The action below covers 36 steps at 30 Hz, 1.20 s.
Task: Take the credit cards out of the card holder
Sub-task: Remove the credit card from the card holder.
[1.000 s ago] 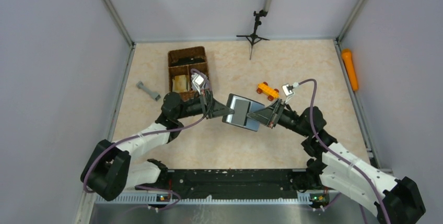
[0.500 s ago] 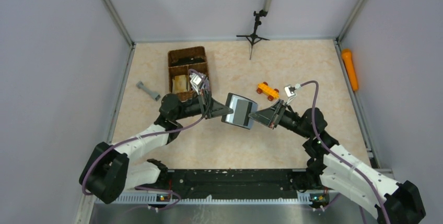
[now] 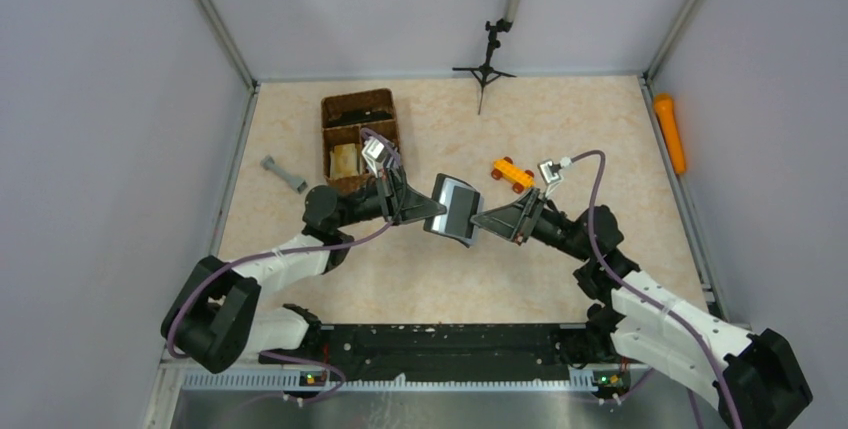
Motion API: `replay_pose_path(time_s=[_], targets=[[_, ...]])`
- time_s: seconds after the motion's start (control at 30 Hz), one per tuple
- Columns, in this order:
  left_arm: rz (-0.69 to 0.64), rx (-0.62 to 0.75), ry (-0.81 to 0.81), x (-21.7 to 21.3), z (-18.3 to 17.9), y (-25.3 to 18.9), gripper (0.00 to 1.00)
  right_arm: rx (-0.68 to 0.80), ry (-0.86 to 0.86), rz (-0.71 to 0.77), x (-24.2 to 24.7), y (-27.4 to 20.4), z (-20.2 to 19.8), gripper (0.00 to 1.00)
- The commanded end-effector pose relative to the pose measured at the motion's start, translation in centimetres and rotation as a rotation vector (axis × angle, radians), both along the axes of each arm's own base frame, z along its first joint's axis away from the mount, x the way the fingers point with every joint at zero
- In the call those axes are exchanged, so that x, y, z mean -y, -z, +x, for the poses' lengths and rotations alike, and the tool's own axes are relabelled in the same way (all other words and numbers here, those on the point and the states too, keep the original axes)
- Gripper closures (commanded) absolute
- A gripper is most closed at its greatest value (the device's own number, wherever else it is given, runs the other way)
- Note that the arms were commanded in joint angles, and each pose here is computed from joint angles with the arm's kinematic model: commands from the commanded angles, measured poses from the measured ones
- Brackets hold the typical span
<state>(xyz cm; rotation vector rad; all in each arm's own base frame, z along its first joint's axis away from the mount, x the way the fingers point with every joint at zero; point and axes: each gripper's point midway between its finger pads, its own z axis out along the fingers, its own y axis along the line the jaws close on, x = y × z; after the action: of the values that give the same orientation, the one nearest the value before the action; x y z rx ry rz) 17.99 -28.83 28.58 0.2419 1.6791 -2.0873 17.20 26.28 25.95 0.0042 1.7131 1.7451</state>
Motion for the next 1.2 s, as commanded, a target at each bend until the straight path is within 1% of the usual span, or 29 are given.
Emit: replay_pose_path(time_s=[0.0, 0.1, 0.17, 0.33, 0.4, 0.47, 0.6, 0.83, 1.03, 1.17], targets=[[-0.08, 0.089, 0.029, -0.5, -1.3, -2.2, 1.0, 0.059, -0.001, 0.047, 0.2, -1.7, 0.0, 0.69], [-0.099, 0.096, 0.038, -0.7, -1.6, -2.7, 1.0, 0.059, 0.002, 0.053, 0.3, -1.7, 0.0, 0.68], [-0.106, 0.095, 0.041, -0.7, -1.6, -2.8, 1.0, 0.065, -0.007, 0.064, 0.2, -1.9, -0.2, 0.7], [-0.11, 0.09, 0.053, -0.6, -1.5, -2.7, 1.0, 0.088, -0.036, 0.108, 0.1, -3.1, -0.7, 0.72], [-0.107, 0.087, 0.054, -0.5, -1.4, -2.6, 1.0, 0.087, -0.047, 0.117, 0.0, -3.3, -0.7, 0.75], [-0.107, 0.089, 0.055, -0.5, -1.4, -2.6, 1.0, 0.089, -0.055, 0.124, -0.1, -3.4, -0.8, 0.8], [-0.11, 0.106, 0.053, -0.6, -1.5, -2.9, 1.0, 0.082, -0.044, 0.11, 0.0, -3.1, -0.6, 1.0], [-0.124, 0.133, 0.013, -2.2, -0.6, -4.4, 1.0, 0.035, 0.062, 0.041, 0.8, -1.1, 0.8, 1.0], [-0.121, 0.149, 0.006, -3.1, 0.0, -5.3, 1.0, 0.047, 0.068, 0.047, 1.0, -1.6, 1.1, 1.0], [-0.094, 0.146, -0.042, -4.5, 1.0, -5.2, 1.0, 0.048, 0.085, 0.036, 1.2, -1.6, 1.6, 1.0]])
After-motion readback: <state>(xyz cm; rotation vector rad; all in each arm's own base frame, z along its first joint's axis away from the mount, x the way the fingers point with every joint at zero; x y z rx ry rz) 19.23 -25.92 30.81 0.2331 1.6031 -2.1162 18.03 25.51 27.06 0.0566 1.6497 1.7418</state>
